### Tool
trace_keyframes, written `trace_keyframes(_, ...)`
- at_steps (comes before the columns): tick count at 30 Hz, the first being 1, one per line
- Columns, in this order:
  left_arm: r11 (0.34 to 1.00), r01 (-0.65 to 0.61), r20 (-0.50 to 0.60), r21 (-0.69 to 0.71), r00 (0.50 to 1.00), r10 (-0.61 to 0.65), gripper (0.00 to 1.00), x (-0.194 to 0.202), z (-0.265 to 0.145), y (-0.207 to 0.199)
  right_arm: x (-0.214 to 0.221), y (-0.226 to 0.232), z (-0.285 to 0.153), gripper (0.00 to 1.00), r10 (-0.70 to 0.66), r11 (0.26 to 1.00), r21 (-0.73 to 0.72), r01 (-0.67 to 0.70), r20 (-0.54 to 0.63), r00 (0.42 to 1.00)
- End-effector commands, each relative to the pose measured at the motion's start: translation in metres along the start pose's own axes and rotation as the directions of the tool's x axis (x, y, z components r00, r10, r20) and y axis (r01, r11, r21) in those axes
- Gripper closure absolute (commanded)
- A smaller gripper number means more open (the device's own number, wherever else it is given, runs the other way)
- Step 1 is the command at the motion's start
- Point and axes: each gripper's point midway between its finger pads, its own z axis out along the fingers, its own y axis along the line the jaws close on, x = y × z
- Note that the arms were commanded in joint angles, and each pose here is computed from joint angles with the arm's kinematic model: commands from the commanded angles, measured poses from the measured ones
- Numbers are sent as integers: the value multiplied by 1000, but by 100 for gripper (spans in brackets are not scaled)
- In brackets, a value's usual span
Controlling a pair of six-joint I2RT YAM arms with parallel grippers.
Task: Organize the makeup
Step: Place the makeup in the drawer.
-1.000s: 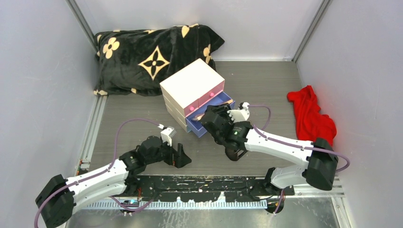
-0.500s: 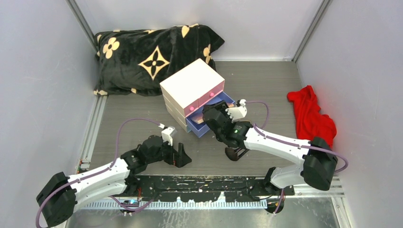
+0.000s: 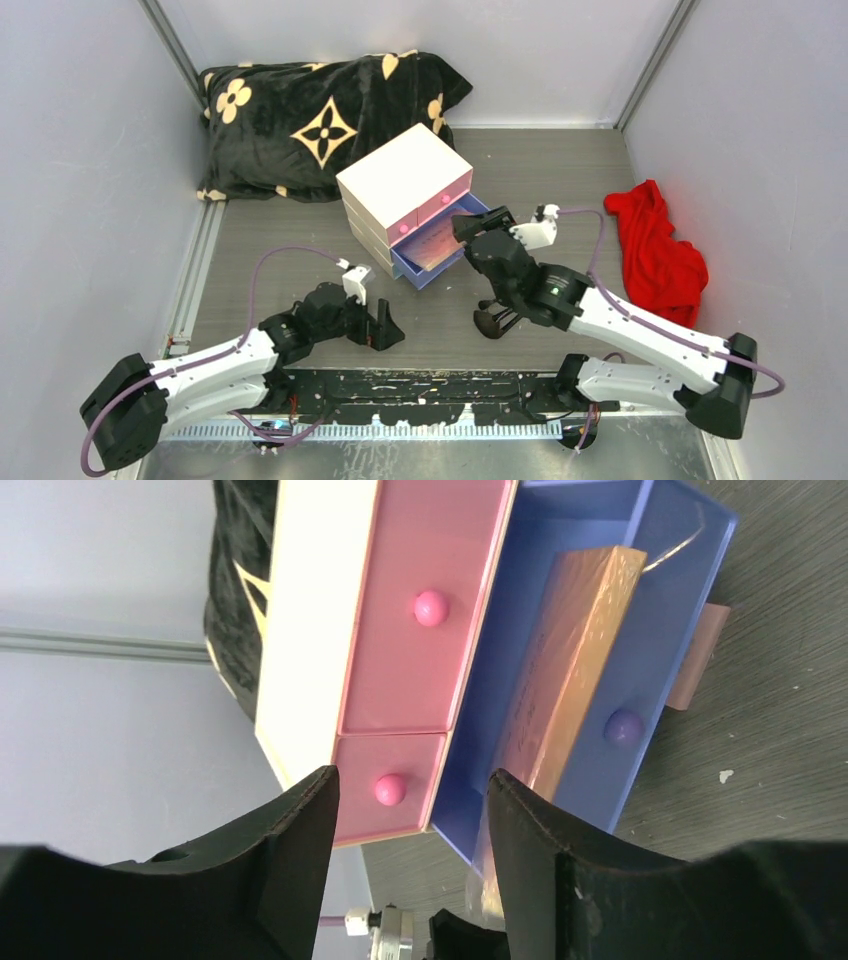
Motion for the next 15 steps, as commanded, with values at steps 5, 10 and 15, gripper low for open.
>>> trace_keyframes(5,999,-25,82,33,996,22,0,-33,5,-16,-27,-11,-25,62,-11,999,-38,11,12,1000)
trace_keyframes(10,999,-27,78,28,997,25,0,-36,6,-17,-20,-38,-25,85,-93,996,0,93,-15,996)
trace_keyframes(15,999,-30,84,25,996,28,0,-41,6,-19,-17,-54,-23,98,-143,990,9,143,-17,990)
